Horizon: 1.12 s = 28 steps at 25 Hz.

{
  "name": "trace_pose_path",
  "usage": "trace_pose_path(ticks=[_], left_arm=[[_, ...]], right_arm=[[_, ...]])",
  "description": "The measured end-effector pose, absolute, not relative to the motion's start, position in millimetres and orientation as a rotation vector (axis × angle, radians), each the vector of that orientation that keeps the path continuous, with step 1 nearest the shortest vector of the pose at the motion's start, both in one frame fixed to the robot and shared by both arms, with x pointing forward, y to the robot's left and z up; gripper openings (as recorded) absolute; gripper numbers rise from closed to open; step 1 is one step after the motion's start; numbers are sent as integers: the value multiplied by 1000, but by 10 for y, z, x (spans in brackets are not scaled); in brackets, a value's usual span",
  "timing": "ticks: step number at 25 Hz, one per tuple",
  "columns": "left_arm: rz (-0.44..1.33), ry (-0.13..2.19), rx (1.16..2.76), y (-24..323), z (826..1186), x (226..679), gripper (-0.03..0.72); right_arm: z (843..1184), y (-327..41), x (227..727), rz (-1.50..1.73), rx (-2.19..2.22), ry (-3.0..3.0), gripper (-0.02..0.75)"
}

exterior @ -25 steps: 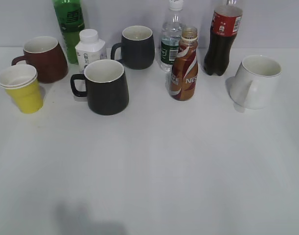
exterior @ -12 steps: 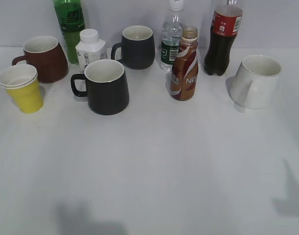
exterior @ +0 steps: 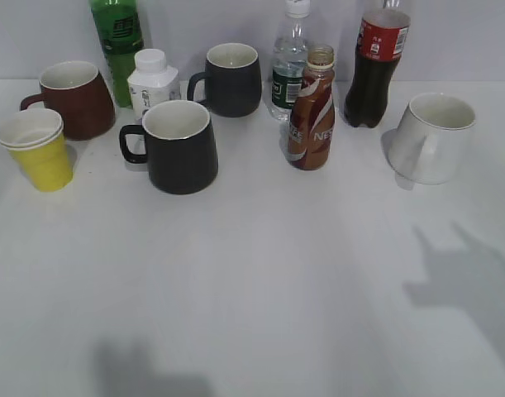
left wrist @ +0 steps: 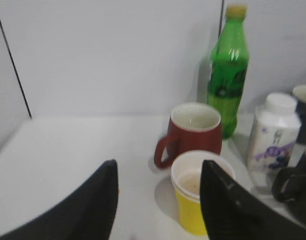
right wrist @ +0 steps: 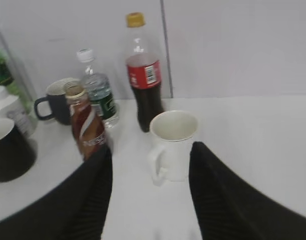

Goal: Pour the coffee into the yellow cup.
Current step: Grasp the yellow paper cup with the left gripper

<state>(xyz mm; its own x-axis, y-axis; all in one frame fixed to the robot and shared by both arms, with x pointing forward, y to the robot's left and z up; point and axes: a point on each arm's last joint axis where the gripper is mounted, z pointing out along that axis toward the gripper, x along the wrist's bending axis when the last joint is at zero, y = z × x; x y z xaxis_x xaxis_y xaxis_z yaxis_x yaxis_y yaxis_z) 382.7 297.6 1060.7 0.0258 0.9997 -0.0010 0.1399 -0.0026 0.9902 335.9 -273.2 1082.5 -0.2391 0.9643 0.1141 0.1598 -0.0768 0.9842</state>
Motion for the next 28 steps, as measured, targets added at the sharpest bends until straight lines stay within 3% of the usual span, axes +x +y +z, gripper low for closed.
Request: trace_pose_path(ticks=[4,11,16,22,28], left_arm=[[1046,1398,1368,2975,10358,4163,424],[978,1503,1438,2977,10009,4461,588],[910,1549,1523,2916,9754,4594,601],[901,1432,1587,2713,9481,4794,602],[979,1304,1516,2660,9226,4994,602]], right_arm=[[10721,-2608,3615,1372,1283,1558,375],[10473,-2452,4089,1303,1315,1617,375],[10370,-2236,4257,1350,1214,1656,375],[10165,-2029,4430,1356,1141,1714,375],[10088,-2002,4489,1351,1152,1718,375]])
